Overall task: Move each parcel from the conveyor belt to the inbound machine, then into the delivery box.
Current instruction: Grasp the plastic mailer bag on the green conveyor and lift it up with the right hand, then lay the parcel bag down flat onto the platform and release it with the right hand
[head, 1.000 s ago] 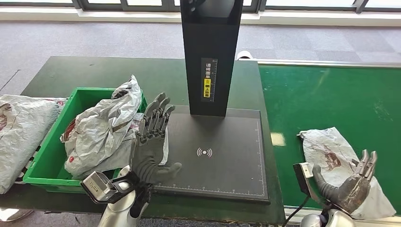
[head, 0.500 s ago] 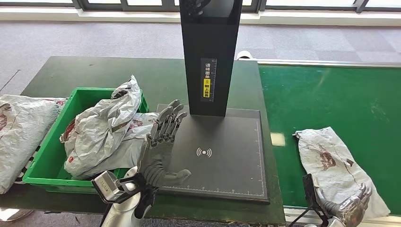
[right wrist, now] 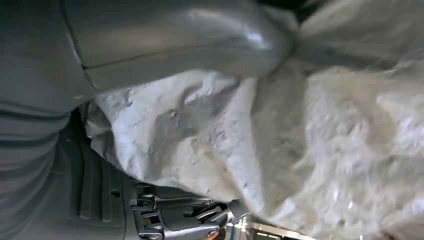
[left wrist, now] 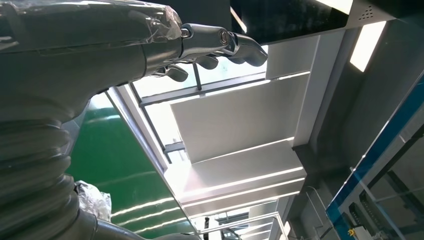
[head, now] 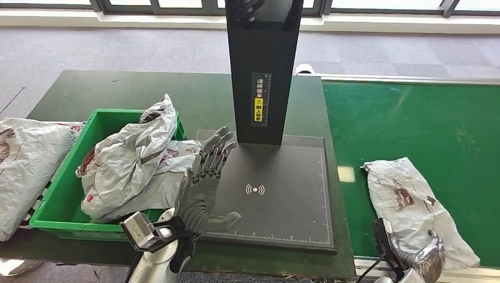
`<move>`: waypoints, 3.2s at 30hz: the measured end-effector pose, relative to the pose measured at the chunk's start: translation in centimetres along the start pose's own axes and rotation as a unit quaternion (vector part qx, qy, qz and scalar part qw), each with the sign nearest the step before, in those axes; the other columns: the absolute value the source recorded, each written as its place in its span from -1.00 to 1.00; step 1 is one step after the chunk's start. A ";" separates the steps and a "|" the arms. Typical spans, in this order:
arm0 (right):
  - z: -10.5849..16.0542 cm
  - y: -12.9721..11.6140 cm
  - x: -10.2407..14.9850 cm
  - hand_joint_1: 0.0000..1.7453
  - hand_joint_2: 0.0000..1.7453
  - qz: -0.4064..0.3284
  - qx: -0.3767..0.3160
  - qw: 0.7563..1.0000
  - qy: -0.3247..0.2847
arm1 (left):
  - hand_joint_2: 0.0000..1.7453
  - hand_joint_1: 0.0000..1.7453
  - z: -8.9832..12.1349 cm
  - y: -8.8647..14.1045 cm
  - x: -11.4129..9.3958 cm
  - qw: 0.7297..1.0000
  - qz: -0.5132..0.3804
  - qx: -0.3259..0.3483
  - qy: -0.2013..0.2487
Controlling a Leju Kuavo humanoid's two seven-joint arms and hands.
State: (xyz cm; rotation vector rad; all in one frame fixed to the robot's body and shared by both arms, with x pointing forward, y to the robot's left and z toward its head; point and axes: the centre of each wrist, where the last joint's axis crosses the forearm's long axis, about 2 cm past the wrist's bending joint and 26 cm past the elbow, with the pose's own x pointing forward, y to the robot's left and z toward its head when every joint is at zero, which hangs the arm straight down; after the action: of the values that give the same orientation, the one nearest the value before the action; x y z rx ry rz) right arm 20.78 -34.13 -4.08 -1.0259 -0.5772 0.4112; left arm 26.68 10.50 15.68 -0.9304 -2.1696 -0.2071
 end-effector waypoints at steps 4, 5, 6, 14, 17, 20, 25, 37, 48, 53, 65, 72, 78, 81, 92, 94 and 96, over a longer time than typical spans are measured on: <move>-0.3 -0.1 0.1 1.00 1.00 0.002 0.002 1.000 -0.002 | 1.00 -1.00 0.1 0.0 -0.1 1.000 -0.002 0.005 0.003; -0.4 -0.2 0.1 1.00 1.00 0.002 0.000 1.000 -0.002 | 1.00 -1.00 0.1 0.0 -0.2 1.000 -0.003 0.006 0.004; -0.5 -0.2 0.1 1.00 1.00 0.001 -0.002 1.000 -0.004 | 1.00 -1.00 0.2 0.0 -0.2 1.000 -0.005 0.008 0.005; -0.9 -0.5 0.3 1.00 1.00 -0.003 -0.013 1.000 -0.014 | 1.00 -1.00 0.2 0.1 -0.3 1.000 -0.008 0.015 0.007; -0.9 -0.6 0.3 1.00 1.00 -0.010 -0.024 0.999 -0.019 | 1.00 -1.00 0.3 0.1 -0.3 1.000 -0.009 0.015 0.007; -0.8 -0.8 0.2 1.00 1.00 -0.033 -0.067 0.996 -0.058 | 1.00 -1.00 0.3 0.0 -0.3 1.000 -0.011 0.015 0.008; 0.0 -2.5 1.0 1.00 1.00 -0.069 -0.160 0.967 -0.186 | 1.00 -1.00 0.4 0.0 -0.3 1.000 -0.017 0.009 0.011; 3.4 -8.7 2.1 1.00 1.00 -0.147 -0.346 0.883 -0.281 | 1.00 -1.00 0.4 0.0 -0.4 1.000 -0.018 0.006 0.014; 5.3 -14.9 1.0 1.00 1.00 -0.191 -0.486 0.791 -0.318 | 1.00 -1.00 0.4 -0.5 -0.9 1.000 0.007 -0.006 0.019; 6.6 -17.3 0.8 1.00 1.00 -0.163 -0.524 0.763 -0.340 | 1.00 -1.00 0.3 -0.9 -1.2 1.000 0.015 -0.005 0.022; 8.4 -16.0 4.1 1.00 1.00 -0.053 -0.474 0.785 -0.396 | 1.00 -1.00 0.2 -1.1 -1.3 1.000 0.015 -0.007 0.024; 10.7 -12.1 8.9 1.00 1.00 -0.011 -0.400 0.781 -0.479 | 1.00 -1.00 0.0 -1.0 -0.9 1.000 0.006 -0.004 0.016; 11.9 -9.5 10.8 1.00 1.00 -0.026 -0.351 0.795 -0.494 | 1.00 -1.00 -0.1 -0.9 -0.7 1.000 0.004 -0.003 0.011; 12.2 -8.7 11.1 1.00 1.00 -0.027 -0.336 0.796 -0.503 | 1.00 -1.00 -0.1 -0.9 -0.7 1.000 0.004 -0.003 0.010; 12.6 -7.3 11.5 1.00 1.00 -0.034 -0.309 0.809 -0.499 | 1.00 -1.00 -0.1 -0.9 -0.7 1.000 0.003 -0.006 0.011; 12.9 -6.9 11.8 0.21 1.00 -0.038 -0.299 0.814 -0.496 | 1.00 -1.00 -0.1 -0.9 -0.7 1.000 0.002 -0.008 0.011; 13.0 -6.3 11.9 -0.79 1.00 -0.033 -0.288 0.814 -0.503 | 1.00 -1.00 -0.2 -0.9 -0.7 1.000 0.002 -0.008 0.010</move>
State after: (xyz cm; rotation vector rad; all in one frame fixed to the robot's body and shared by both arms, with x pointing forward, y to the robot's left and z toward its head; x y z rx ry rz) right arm 22.26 -21.47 9.57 -1.3169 -1.7766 0.7465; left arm 26.43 9.38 15.45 -0.9378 -2.1496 -0.2306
